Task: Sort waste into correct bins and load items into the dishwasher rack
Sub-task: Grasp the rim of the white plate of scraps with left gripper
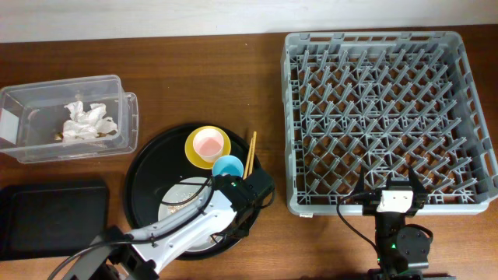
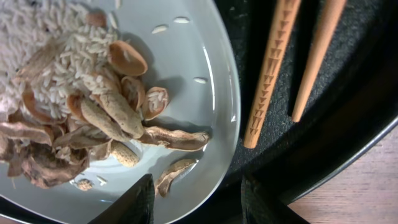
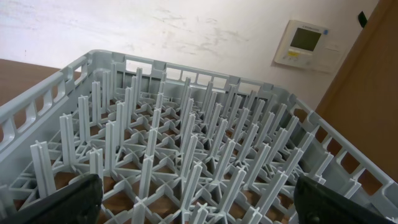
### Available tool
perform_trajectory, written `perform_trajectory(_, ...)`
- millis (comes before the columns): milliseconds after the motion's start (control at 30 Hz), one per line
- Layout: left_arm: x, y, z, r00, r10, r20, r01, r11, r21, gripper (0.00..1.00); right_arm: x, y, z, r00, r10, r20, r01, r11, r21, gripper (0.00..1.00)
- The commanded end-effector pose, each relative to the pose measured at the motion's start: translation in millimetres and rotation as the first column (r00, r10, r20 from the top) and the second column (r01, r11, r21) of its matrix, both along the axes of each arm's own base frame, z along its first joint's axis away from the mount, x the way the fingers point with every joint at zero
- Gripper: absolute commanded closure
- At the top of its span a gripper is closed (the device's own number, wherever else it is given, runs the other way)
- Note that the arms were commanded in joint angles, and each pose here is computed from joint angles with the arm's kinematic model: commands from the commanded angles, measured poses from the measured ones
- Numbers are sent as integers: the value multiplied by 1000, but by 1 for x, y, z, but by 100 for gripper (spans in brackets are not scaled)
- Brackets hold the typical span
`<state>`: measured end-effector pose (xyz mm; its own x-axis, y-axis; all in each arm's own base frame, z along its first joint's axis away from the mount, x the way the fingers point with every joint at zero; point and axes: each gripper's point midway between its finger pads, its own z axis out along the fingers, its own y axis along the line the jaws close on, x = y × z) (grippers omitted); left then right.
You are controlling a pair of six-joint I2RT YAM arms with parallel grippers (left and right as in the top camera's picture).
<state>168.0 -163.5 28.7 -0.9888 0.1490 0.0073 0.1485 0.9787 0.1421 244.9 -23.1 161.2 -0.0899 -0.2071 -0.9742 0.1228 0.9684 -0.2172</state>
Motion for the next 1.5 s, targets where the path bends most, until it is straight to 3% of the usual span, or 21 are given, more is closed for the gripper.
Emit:
perform_trajectory(0,1,-3,-2,997,-82,-5,82,997,-9,60,-1,-4,-3,1000,-22,-5,22,1000,0,1)
perform_trajectory(267,-13,4,-25,995,-90,-39,88,996,-30,69,-1,-4,-3,1000,-22,-5,22,1000,0,1)
perform_trajectory(367,-12,4,-25,995,-90,-34,89,996,-29,75,-1,-4,-3,1000,-22,-5,22,1000,0,2)
perform_trajectory(533,-12,3,-25,995,-89,-35,88,996,-30,75,-1,-4,-3,1000,-22,-5,22,1000,0,1)
perform_trajectory(600,-12,3,-24,997,-76,-32,75,997,-30,83,-1,-4,-3,1000,-22,-5,22,1000,0,2)
perform_trajectory(800,-3,-5,-13,998,-64,-9,63,997,-45,85,-1,-4,-3,1000,-22,-5,22,1000,0,2)
perform_trajectory(933,1,-10,-7,998,-63,7,63,996,-60,99,-1,-4,-3,1000,-22,-5,22,1000,0,2)
perform_trajectory(1467,11,-4,27,995,-62,84,66,997,-48,99,-1,-4,-3,1000,-22,-5,22,1000,0,2)
